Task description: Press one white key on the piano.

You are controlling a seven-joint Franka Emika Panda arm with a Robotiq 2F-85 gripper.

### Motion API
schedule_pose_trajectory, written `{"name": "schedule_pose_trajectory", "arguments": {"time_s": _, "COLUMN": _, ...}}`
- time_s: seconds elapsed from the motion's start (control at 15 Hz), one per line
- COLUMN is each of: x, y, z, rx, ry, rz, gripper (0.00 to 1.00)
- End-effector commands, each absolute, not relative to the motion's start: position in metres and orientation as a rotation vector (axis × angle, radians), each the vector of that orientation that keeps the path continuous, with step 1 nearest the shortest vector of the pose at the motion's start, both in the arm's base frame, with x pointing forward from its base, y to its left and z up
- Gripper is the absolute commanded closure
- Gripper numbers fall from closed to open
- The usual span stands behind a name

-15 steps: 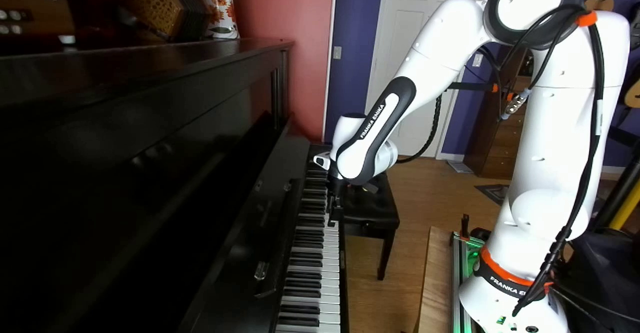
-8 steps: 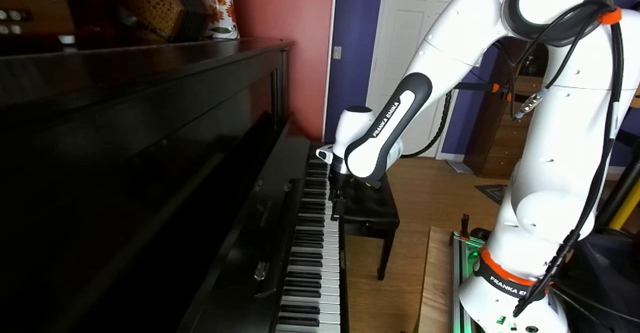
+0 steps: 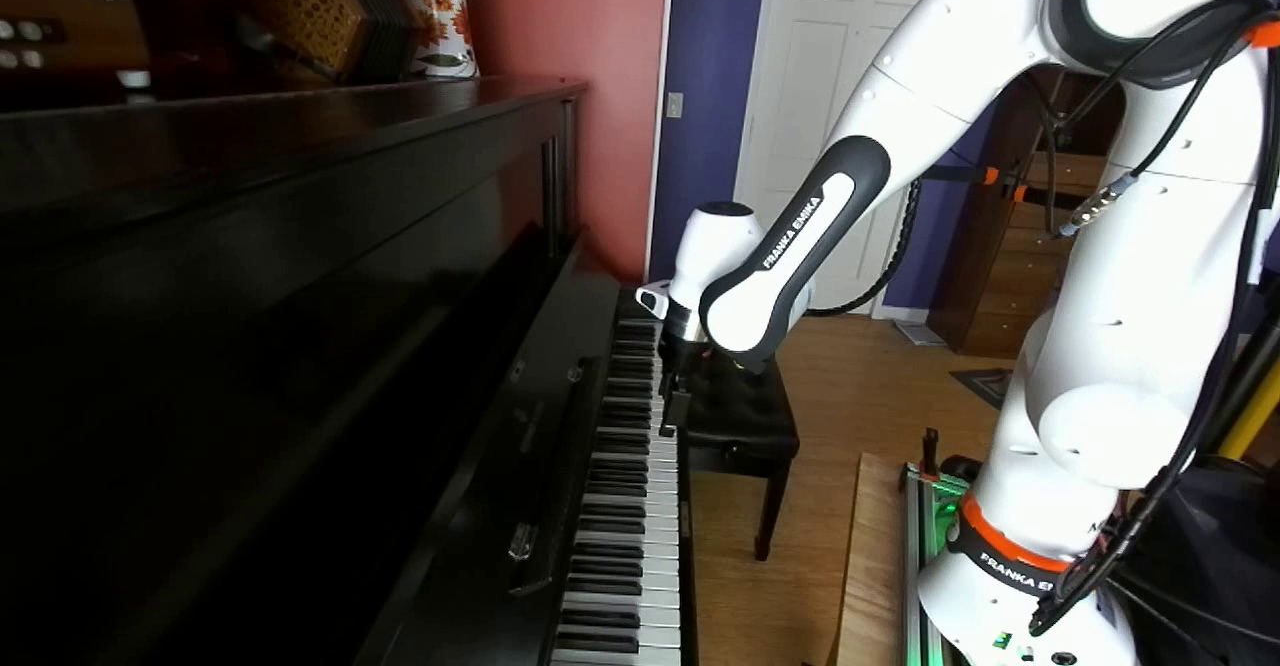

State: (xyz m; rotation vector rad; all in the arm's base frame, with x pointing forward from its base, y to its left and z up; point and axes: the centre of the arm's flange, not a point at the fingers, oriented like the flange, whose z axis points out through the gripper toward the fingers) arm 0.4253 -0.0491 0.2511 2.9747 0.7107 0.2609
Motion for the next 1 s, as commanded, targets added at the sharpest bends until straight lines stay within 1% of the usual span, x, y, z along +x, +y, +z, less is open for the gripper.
{"name": "schedule_pose_trajectory", "arguments": {"time_s": 0.0, "x": 0.409, "y": -0.039, "z": 0.267, "rx": 2.962, "ry": 0.69, "rz": 0.248, "gripper": 0.0}}
{"name": "schedule_pose_trajectory", "arguments": {"time_s": 0.53, "x": 0.397, "y": -0.023, "z": 0.29, "rx": 2.928, "ry": 0.762, "rz": 0.274, "gripper": 0.0}}
{"name": "schedule_pose_trajectory", "arguments": {"time_s": 0.6, "x": 0.397, "y": -0.021, "z": 0.292, "rx": 2.937, "ry": 0.789, "rz": 0.278, "gripper": 0.0}}
{"name": "schedule_pose_trajectory", "arguments": {"time_s": 0.67, "x": 0.414, "y": -0.025, "z": 0.284, "rx": 2.931, "ry": 0.762, "rz": 0.298, "gripper": 0.0}}
{"name": "schedule_pose_trajectory", "arguments": {"time_s": 0.93, "x": 0.415, "y": -0.019, "z": 0.287, "rx": 2.928, "ry": 0.78, "rz": 0.299, "gripper": 0.0}}
